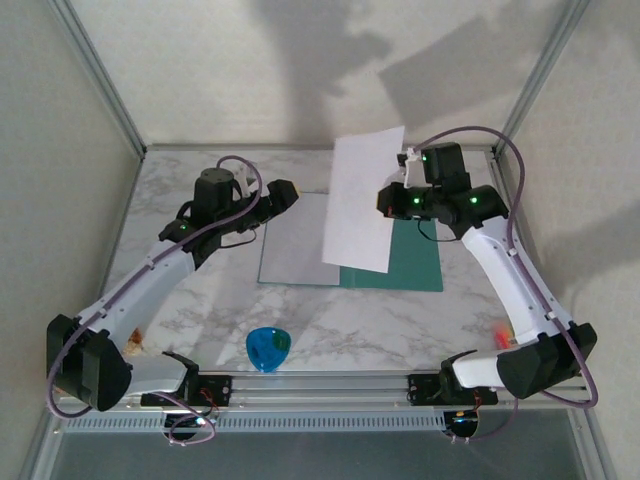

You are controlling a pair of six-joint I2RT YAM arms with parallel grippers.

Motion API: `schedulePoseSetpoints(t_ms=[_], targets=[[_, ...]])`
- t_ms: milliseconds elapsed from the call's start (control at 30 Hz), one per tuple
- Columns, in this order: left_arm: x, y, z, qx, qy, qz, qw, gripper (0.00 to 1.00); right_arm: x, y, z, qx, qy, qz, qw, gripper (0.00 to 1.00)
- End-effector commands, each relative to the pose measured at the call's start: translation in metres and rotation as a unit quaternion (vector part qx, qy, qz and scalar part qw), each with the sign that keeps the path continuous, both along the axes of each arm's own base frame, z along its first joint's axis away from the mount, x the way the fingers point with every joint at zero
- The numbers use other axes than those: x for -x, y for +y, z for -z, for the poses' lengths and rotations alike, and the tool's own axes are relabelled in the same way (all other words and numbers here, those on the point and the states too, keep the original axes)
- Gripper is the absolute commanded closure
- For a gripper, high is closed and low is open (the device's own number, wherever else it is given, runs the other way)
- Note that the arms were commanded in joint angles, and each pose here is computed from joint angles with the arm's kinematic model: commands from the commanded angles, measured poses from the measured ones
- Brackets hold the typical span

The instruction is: Put the files into the folder

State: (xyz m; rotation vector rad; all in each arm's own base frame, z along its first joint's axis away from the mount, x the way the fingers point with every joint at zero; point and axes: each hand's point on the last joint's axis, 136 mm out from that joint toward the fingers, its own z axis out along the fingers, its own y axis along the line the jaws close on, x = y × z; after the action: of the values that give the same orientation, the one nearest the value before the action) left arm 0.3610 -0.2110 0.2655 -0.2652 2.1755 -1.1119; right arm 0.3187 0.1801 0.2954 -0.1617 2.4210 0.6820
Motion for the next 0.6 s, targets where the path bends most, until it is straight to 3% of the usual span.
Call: schedulePoseSetpoints(t_ms=[0,333,567], targets=[[-0.014,0.003,0.028,-0.033,0.018,-0.006,0.999,0.01,-0.003,-0.052,0.005,0.147,-0.018,0.056,0.987,1.0],[-0.018,-0.037,0.122,0.012,0.109,0.074,0.991,0.08,-0.008,-0.074,0.007,0.221,-0.015,0.075,0.972,1.0],[-0.014,-0.042,0.169,0.012,0.147,0.089,0.985,0.09,-0.006,-0.053,0.018,0.186,0.018,0.038,0.982,1.0]])
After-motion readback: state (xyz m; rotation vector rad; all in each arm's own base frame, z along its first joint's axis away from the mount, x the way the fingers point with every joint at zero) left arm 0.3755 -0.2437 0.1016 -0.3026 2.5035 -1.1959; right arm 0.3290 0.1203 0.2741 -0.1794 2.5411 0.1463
